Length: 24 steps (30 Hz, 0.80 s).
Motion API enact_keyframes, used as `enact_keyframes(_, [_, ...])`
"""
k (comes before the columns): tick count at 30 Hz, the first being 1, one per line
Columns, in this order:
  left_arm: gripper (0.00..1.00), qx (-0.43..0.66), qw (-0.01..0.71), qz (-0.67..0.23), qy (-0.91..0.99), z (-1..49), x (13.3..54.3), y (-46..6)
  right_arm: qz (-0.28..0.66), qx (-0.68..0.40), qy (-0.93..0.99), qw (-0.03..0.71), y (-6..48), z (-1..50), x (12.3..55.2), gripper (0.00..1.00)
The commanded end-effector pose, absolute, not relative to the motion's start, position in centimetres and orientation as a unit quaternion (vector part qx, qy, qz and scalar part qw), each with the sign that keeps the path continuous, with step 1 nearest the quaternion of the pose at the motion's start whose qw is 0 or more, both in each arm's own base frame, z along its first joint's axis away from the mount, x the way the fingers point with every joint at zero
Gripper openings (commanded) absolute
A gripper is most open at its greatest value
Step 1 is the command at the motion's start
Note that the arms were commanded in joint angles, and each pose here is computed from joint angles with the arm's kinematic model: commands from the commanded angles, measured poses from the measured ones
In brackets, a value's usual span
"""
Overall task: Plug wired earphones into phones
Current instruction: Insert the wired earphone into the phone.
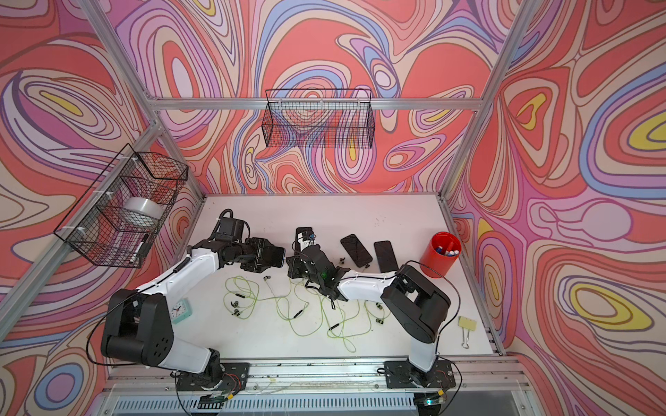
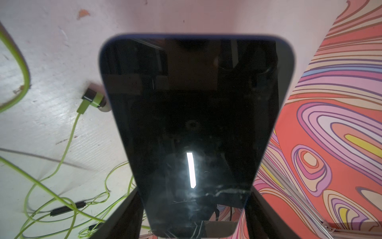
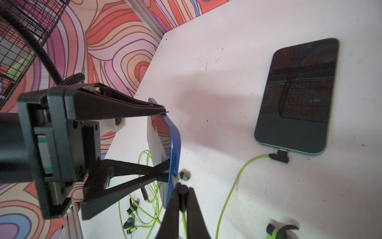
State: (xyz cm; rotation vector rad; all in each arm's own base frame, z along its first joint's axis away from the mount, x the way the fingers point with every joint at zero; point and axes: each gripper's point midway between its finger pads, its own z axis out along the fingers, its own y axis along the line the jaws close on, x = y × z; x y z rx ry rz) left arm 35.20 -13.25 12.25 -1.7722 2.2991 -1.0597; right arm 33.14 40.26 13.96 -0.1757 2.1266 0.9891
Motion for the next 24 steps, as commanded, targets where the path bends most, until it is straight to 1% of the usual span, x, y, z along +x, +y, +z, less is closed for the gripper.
enact_keyframes(1, [0.0,-0.55,0.014,-0.386,0.74,14.6,34.9,-15.1,0.381,-0.067,0.847,0.365,40.7,12.6,33.0,0.0])
enact_keyframes(24, [0.0,-0.532,-0.006,-0.393,0.75,14.0,34.4,-17.6,0.407,-0.096,0.83,0.37,43.2,14.2,33.8,0.0])
